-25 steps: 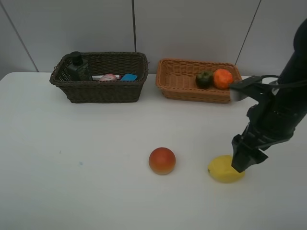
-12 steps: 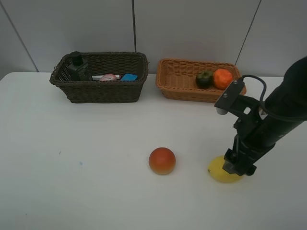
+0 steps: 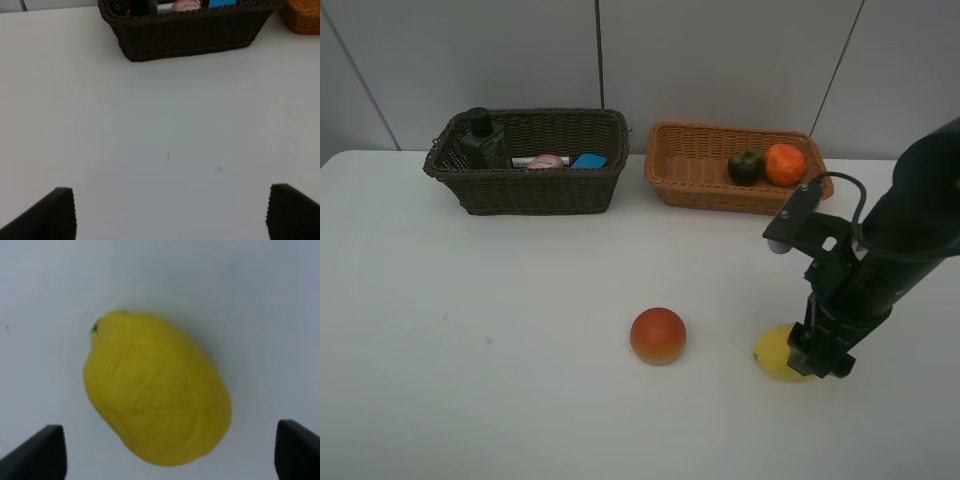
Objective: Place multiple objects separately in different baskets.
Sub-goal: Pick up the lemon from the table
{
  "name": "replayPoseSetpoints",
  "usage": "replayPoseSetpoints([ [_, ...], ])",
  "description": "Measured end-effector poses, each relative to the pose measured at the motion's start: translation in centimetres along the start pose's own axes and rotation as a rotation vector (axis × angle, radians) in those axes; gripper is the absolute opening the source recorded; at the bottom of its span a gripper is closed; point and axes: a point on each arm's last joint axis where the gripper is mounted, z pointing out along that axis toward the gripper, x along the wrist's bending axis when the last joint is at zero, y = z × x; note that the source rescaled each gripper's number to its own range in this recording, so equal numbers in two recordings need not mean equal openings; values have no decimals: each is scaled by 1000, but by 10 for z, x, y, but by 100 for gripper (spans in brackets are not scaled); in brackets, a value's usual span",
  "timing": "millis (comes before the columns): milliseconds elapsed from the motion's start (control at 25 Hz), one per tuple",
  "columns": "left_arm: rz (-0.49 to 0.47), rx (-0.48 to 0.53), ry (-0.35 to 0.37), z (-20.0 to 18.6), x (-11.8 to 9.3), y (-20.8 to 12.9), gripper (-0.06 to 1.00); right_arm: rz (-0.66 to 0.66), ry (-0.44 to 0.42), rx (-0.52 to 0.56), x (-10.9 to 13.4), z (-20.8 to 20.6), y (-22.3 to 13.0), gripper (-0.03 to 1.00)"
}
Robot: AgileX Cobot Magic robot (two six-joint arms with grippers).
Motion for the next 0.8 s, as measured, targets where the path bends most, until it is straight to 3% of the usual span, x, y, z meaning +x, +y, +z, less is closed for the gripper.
replayPoseSetpoints([
  [640,0,0,0,0,0,0,100,-26,27,26,0,44,14,94],
  [800,0,0,0,0,0,0,100,-41,45,73,1,59,13,94],
])
